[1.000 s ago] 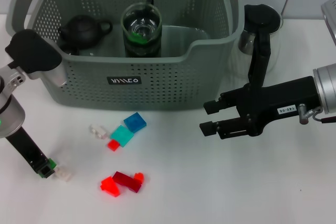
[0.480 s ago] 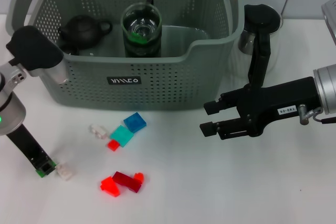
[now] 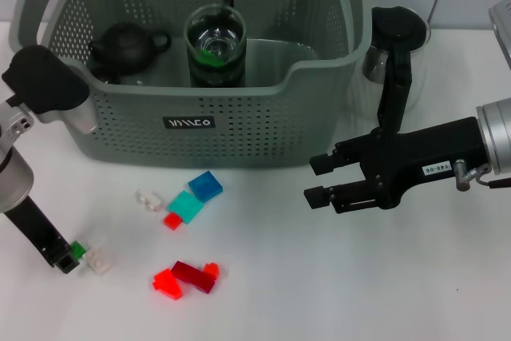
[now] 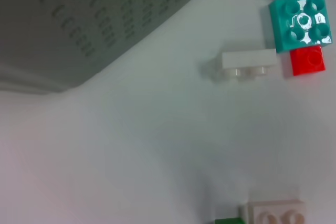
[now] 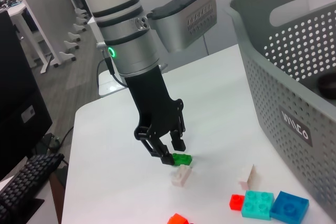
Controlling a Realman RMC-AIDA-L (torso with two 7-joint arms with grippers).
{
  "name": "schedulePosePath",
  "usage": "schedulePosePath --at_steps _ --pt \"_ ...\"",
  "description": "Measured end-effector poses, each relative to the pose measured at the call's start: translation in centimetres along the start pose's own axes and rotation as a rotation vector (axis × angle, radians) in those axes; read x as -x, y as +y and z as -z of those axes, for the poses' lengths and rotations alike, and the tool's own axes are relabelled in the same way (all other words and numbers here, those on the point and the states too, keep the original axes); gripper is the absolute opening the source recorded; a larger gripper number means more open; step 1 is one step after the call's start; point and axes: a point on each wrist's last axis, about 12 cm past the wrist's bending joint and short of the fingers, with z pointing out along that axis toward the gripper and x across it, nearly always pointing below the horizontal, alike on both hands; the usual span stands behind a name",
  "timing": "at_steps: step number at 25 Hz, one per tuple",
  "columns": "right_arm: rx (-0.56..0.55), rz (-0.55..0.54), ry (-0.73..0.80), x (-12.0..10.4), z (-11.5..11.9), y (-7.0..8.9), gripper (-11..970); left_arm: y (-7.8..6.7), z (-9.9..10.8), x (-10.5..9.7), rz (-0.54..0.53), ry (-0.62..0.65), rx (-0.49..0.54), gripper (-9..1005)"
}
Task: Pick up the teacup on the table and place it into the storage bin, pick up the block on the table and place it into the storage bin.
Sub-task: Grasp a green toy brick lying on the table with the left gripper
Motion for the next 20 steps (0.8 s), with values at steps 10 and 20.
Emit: schedulePosePath --at_steps 10,20 --pt "0.0 -0.002 0.0 -0.07 0.01 0.01 610 -0.05 -0.83 0.19 0.006 0.01 -0.002 224" --pt "-0.001 -0.003 0.0 -0.13 0.02 0.02 609 0.02 -0.77 0.34 0.007 0.003 0.006 205"
